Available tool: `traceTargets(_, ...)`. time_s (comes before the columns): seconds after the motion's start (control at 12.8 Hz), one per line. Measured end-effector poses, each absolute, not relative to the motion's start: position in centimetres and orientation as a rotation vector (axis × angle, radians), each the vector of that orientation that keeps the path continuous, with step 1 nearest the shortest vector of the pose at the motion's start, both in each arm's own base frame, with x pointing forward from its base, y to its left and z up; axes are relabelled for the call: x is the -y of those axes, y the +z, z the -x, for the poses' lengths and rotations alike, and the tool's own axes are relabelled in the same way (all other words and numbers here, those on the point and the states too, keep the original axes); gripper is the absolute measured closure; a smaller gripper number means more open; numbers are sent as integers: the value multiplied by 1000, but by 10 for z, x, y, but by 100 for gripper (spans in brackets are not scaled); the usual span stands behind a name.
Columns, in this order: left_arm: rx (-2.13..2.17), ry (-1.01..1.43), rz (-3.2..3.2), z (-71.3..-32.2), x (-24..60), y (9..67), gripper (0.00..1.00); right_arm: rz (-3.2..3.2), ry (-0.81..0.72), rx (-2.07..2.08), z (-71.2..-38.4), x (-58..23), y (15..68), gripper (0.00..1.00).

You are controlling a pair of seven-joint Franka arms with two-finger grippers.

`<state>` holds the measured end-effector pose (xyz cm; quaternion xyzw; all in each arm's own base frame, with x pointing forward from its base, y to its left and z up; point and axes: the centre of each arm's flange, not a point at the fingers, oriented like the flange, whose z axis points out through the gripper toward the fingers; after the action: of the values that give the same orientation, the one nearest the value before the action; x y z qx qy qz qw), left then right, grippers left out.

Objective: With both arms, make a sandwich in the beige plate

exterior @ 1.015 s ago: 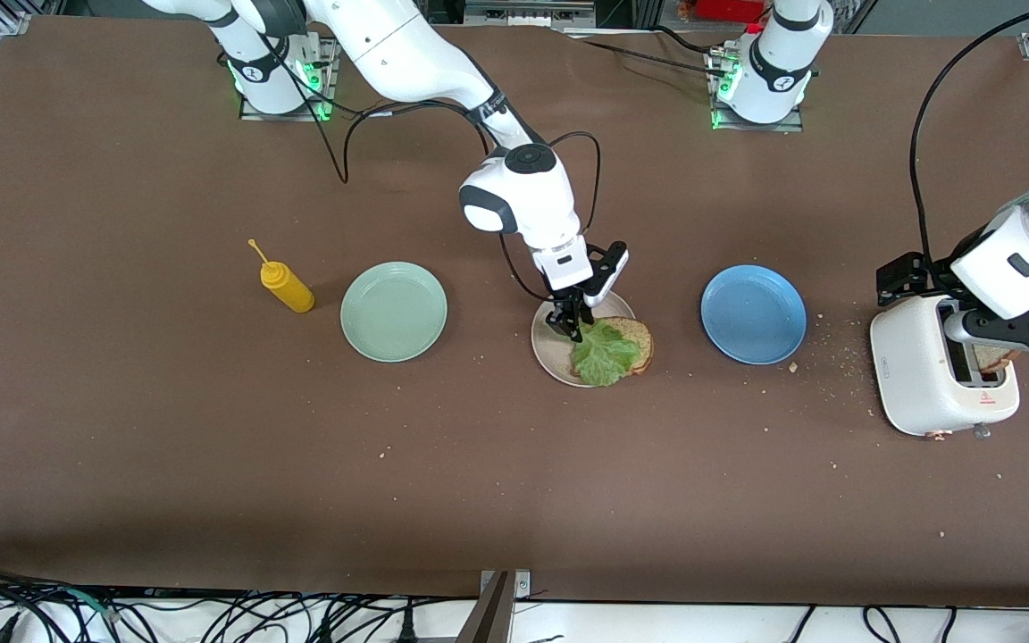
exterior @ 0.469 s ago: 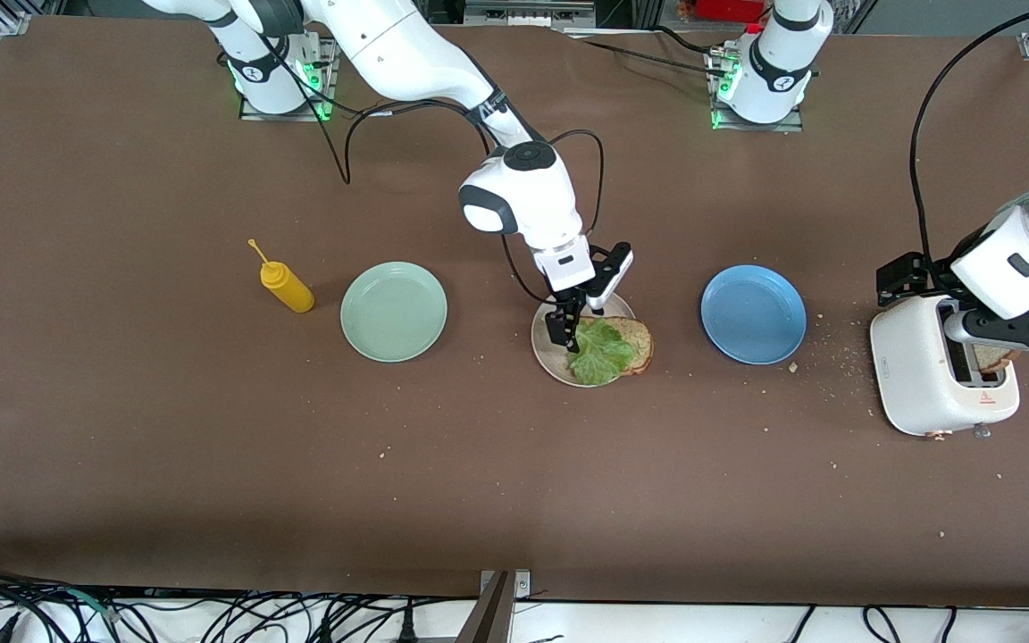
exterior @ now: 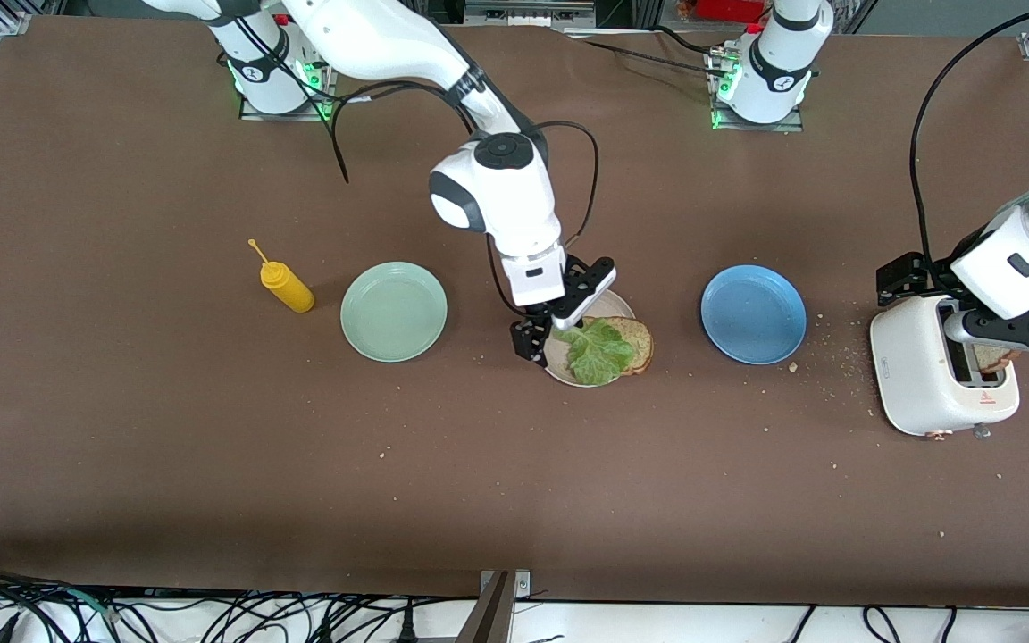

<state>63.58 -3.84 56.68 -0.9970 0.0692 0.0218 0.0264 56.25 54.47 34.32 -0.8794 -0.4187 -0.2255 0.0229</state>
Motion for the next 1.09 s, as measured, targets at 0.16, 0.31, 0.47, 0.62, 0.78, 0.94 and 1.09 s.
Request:
traceTargets(0.16,-214,67,3081,-636,38,567,0,2713,-551,1227,-581,-509,385,0)
traceTargets(0.31,-214,67,3081,-636,38,567,0,2722,-431,1163,-600,-460,428,0)
traceTargets(0.47,-214,67,3081,-636,38,567,0,2757,-369,1087,-616,-407,473,0)
traceTargets(0.62,-214,67,3081,-636,38,567,0,2809,-284,1006,-625,-350,509,0)
traceTargets(0.78,-214,67,3081,-636,39,567,0,2877,-180,910,-631,-288,534,0)
traceTargets(0.94,-214,67,3081,-636,38,567,0,2970,-72,765,-640,-215,547,0)
traceTargets(1.09,-213,67,3081,-636,38,567,0,3049,3,610,-648,-145,551,0)
